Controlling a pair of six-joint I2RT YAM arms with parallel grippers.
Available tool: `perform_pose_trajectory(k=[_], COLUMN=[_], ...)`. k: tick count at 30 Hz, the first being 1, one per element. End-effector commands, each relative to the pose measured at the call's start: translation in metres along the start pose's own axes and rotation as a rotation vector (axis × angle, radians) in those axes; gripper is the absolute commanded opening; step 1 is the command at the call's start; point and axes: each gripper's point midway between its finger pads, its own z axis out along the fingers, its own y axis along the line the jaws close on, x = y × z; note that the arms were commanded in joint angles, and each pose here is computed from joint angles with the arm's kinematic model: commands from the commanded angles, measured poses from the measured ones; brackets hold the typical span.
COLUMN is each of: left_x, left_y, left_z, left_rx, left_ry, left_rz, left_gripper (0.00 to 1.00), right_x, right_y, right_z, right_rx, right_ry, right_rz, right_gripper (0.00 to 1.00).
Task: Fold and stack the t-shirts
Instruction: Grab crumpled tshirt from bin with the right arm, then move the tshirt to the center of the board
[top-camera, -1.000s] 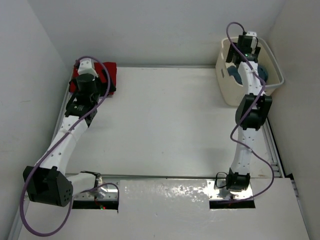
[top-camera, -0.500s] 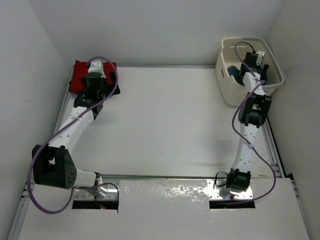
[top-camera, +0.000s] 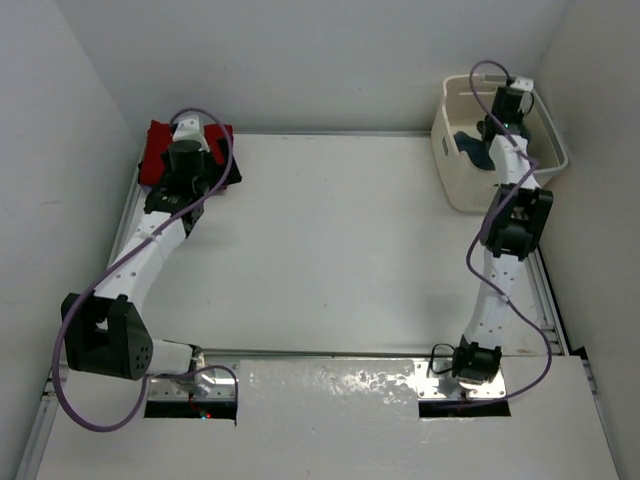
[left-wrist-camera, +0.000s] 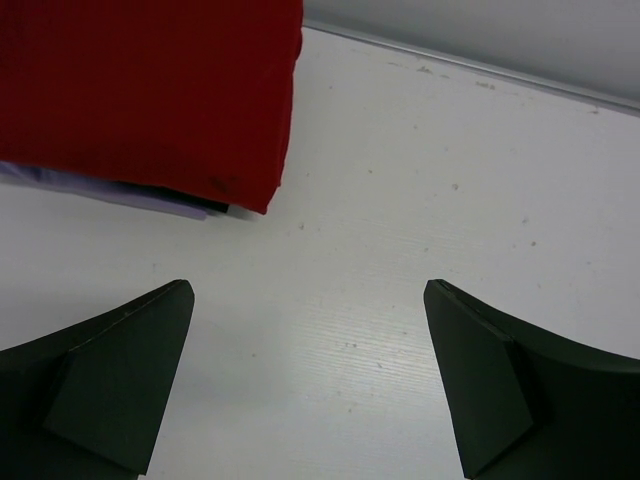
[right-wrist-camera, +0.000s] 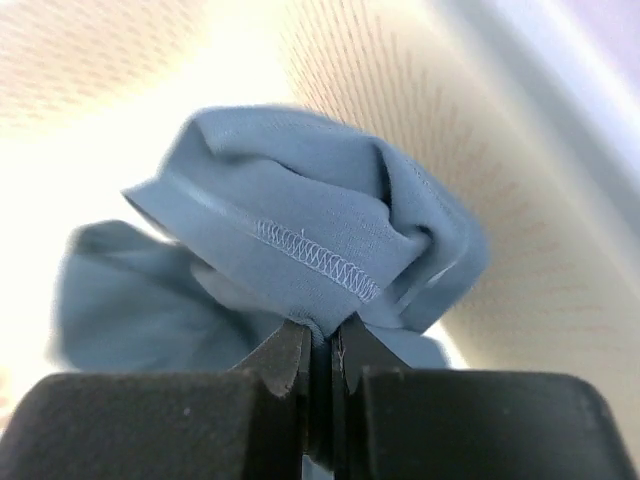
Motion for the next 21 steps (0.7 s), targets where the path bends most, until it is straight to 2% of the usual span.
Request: perform_pose_trajectory(k=[1,3,5,6,8,9,11,13,14,15,16,17,18,19,20,21], left_x=[-0.032,-0.035,-0.036,-0.036,-0.029,-0.025,-0.018,-0.012,-0.009,0.0,0.002,0.007,0.012,0.017,0.02,0.023], left_y=[-0.014,-0.015,-0.015,-0.015,-0.016,-0.018,-0.019,-0.017,-0.016,-0.017,-0.018,-0.018,-0.017,-0.018,-0.019,-0.022], left_z=[-0.023,-0.034,-0.046,-0.05,-0.058,-0.061,-0.07,-0.081,-0.084,-0.086,-0.093,-0.095,-0.099,-0.101,-0.102,-0.105], left_rx=[0.084,0.104,0.114,0.119,0.138,0.151,0.172,0.171,0.173,0.182,0.197,0.204,0.202,0.203,0.209,0.223], left_ry=[-0.087,-0.102,-0.123,-0.132,-0.116,-0.105,-0.089,-0.081,-0.075,-0.055,-0.056,-0.044,-0.04,-0.017,-0.006,0.011], left_rz=[-0.069,-0.092,-0.132,-0.148,-0.186,-0.192,-0.221,-0.263,-0.278,-0.287,-0.304,-0.312,-0.33,-0.37,-0.384,-0.394], left_gripper=[1.0,1.0,1.0,1.0,1.0,1.0,1.0,1.0,1.0,1.0,1.0,1.0,1.0,1.0,1.0,1.0], right_x=[-0.161,-0.202,-0.228,-0.247,-0.262,-0.266,-0.263,-0.247,-0.226,-0.225,-0.218,-0.185,-0.176,-0.16,-0.115,-0.101], right_y=[0.023,0.028,0.029,0.038,0.061,0.077,0.098,0.121,0.134,0.123,0.119,0.13,0.118,0.116,0.119,0.107], right_z=[-0.127,-0.182,-0.219,-0.258,-0.301,-0.342,-0.386,-0.446,-0.452,-0.476,-0.482,-0.466,-0.48,-0.474,-0.443,-0.444], right_rx=[-0.1,-0.121,-0.138,-0.187,-0.308,-0.383,-0.501,-0.729,-0.82,-0.895,-0.919,-0.926,-0.953,-0.942,-0.877,-0.859], right_ry=[-0.376,-0.488,-0.559,-0.615,-0.678,-0.704,-0.741,-0.739,-0.689,-0.669,-0.649,-0.574,-0.574,-0.534,-0.42,-0.404], right_rz=[0.04,0.055,0.058,0.076,0.001,-0.021,-0.088,-0.083,-0.083,0.015,0.037,0.023,0.037,0.038,0.017,0.03], right_gripper=[0.0,0.0,0.0,0.0,0.0,0.0,0.0,0.0,0.0,0.0,0.0,0.0,0.0,0.03,0.13,0.13])
